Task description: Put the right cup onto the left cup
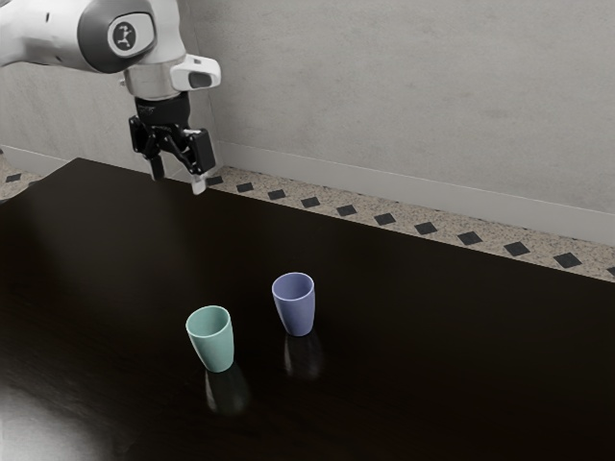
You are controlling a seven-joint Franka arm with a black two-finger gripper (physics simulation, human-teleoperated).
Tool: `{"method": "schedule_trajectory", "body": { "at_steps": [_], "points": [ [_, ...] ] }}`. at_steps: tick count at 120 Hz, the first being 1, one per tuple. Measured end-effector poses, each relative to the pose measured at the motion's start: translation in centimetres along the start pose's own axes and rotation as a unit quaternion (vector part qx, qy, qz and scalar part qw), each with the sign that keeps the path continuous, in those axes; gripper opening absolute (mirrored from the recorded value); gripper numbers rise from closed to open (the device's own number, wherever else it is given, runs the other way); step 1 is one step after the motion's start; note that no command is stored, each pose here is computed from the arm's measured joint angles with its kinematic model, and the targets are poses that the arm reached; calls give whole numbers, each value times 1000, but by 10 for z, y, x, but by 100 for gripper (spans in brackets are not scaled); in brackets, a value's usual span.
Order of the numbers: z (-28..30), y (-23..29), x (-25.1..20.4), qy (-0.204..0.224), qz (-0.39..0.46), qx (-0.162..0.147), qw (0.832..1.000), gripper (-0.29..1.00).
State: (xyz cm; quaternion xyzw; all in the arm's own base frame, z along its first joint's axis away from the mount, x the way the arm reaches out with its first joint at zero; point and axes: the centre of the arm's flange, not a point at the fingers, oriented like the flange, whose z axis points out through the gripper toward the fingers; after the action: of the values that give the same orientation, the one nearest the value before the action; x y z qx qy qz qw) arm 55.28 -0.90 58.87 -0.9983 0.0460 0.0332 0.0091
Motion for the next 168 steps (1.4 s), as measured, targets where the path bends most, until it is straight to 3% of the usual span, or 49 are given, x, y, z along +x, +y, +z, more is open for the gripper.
{"method": "schedule_trajectory", "body": {
  "at_steps": [46,67,120,168],
  "points": [
    [13,-7,11,2,-8,3,1000,70],
    [29,18,27,3,11,-1,1000,70],
    [101,35,66,-15,14,-21,1000,67],
    [166,56,96,-17,17,-40,999,55]
  ]
}}
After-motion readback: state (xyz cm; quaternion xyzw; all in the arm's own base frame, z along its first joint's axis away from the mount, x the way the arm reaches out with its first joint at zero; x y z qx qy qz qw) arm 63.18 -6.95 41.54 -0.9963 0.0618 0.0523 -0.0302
